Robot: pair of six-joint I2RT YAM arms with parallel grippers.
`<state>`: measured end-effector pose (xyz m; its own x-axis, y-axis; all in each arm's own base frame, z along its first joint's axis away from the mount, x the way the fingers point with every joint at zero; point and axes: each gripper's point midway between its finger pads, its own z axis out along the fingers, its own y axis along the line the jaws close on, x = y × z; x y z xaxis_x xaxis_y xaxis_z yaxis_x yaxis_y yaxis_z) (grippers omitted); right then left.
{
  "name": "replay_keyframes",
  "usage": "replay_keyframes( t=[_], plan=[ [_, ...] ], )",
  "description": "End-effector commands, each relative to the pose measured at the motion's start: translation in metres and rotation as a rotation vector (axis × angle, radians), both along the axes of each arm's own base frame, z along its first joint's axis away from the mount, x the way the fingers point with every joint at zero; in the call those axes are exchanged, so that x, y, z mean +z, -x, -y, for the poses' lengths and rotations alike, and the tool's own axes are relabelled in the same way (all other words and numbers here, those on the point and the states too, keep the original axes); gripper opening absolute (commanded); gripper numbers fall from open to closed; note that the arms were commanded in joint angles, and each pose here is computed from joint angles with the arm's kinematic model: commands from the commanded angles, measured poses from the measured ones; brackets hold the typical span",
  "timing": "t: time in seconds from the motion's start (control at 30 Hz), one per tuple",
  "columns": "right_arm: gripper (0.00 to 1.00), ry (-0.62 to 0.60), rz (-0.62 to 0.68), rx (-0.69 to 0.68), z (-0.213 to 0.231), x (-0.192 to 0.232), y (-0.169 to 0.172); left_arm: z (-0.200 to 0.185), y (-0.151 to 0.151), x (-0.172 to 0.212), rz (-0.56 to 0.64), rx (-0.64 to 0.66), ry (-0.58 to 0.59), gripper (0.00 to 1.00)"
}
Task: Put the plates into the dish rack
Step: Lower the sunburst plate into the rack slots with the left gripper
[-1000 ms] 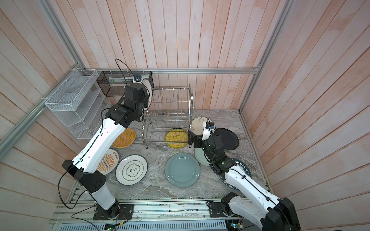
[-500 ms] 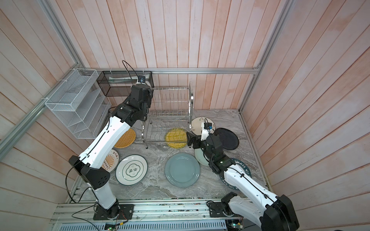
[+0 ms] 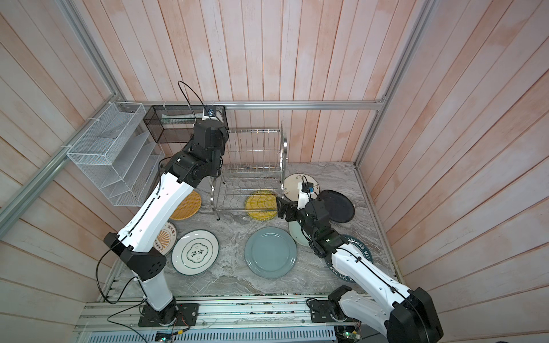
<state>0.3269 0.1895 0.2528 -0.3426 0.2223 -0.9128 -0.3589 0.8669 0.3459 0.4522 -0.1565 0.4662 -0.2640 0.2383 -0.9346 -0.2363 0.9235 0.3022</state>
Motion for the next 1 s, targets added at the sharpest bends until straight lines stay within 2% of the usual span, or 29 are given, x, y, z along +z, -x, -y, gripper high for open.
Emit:
replay_keyframes(
  t=[0.0,0.23,0.53,0.87,0.97],
  plan=[
    [0.98,-0.003,-0.028,0.010,-0.001,-0.011,0.001,-0.008,0.004,0.016,0.051,0.056,-0.009,0.00],
    [0.98,0.007,-0.030,0.011,0.001,-0.013,0.003,-0.017,-0.004,-0.007,-0.013,0.082,0.022,0.00],
    [0.98,0.001,-0.041,0.011,0.002,-0.017,0.004,-0.013,-0.017,-0.032,-0.076,0.052,0.044,0.00],
    [0.98,0.009,-0.047,0.013,0.003,-0.021,0.004,-0.013,-0.022,-0.051,-0.127,0.044,0.040,0.00],
    [0.98,0.011,-0.047,0.010,0.004,-0.022,0.004,-0.013,-0.020,-0.051,-0.126,0.042,0.081,0.00]
  ],
)
